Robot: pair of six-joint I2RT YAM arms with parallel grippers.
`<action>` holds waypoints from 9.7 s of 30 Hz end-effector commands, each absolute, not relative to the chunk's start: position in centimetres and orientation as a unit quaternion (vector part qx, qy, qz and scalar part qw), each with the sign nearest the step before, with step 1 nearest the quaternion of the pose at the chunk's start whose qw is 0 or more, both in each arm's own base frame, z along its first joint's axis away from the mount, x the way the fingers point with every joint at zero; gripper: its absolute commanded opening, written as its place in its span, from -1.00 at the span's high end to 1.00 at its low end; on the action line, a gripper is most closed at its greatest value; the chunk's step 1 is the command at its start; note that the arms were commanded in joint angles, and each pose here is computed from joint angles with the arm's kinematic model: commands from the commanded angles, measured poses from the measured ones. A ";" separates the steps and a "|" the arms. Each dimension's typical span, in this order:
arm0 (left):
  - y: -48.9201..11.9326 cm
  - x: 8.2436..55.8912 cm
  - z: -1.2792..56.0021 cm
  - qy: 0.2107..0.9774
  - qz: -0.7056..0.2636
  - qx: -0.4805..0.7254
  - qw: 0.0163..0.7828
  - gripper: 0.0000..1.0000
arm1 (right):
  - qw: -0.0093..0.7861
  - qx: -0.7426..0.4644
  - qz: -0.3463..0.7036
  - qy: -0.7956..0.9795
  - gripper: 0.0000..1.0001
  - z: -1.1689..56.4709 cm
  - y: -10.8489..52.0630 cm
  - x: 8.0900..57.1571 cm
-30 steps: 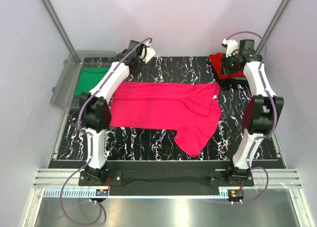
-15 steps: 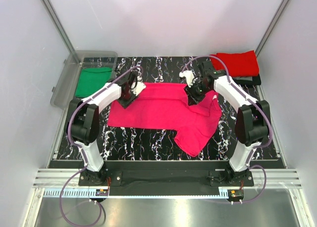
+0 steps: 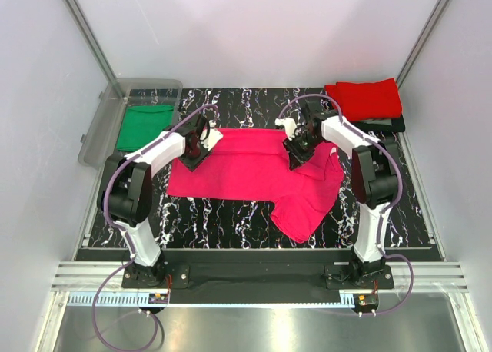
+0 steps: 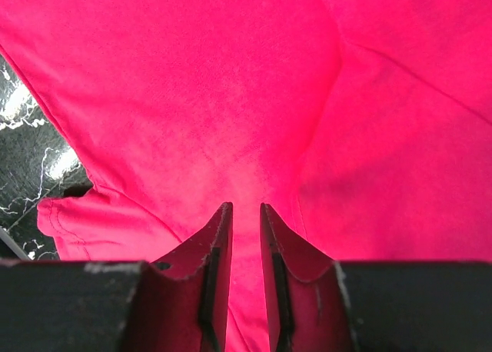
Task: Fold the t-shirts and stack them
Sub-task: Fold the tshirt
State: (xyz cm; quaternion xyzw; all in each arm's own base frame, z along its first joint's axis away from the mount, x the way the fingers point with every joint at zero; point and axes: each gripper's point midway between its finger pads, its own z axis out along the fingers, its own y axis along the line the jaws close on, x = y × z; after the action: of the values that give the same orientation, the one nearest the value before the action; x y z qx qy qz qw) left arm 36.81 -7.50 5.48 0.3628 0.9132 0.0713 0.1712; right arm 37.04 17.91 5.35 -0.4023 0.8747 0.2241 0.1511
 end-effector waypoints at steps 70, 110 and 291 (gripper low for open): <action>-8.0 39.1 6.1 0.914 0.073 0.350 0.192 0.21 | 0.179 -0.431 0.146 0.872 0.39 4.7 19.0 40.1; -8.0 39.3 6.4 0.913 0.076 0.349 0.197 0.23 | 0.210 -0.427 0.153 0.866 0.98 8.1 21.4 38.8; -1.3 31.0 3.7 0.936 0.039 0.338 0.092 -0.01 | 0.164 -0.748 0.181 0.617 1.00 3.5 16.3 12.2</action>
State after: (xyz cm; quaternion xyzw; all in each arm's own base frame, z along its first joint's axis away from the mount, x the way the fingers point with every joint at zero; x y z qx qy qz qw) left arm 31.20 -2.05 3.89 0.3292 0.9387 0.0231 0.0997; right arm 11.77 15.93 2.86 -0.7420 0.6249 0.1887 0.1526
